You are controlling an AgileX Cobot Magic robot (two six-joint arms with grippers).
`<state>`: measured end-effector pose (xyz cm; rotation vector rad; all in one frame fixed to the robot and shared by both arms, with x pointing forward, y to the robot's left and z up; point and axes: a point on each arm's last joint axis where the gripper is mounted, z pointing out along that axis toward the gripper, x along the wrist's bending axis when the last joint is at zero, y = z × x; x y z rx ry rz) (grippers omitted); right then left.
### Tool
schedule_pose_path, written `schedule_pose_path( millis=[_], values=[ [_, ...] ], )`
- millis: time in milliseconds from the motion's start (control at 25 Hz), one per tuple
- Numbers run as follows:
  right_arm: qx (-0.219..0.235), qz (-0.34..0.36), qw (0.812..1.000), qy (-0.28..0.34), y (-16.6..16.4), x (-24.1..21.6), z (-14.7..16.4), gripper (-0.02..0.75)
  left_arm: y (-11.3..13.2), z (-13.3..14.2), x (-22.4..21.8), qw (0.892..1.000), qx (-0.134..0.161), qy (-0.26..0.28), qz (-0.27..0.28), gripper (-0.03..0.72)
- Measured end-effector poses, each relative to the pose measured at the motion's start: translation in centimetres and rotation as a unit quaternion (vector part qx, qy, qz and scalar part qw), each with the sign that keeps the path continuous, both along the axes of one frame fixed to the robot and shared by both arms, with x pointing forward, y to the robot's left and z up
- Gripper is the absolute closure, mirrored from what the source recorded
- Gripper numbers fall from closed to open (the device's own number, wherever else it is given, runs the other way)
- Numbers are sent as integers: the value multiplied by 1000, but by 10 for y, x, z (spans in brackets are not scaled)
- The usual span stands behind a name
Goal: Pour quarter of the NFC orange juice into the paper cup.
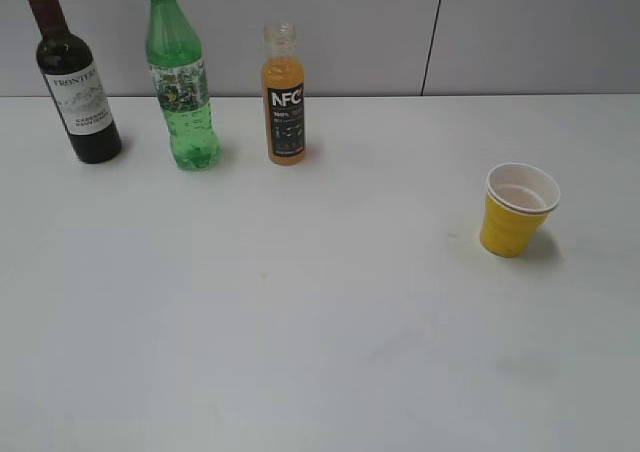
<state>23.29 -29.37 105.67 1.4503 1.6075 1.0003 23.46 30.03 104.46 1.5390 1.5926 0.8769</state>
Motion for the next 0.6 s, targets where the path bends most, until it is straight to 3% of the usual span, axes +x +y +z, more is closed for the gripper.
schedule_pose_path(
  millis=[600],
  values=[
    [3, 1, 1000, -4, 0, 0, 1, 146, 0, 0, 0, 1000, 0, 0, 0, 460]
  ],
)
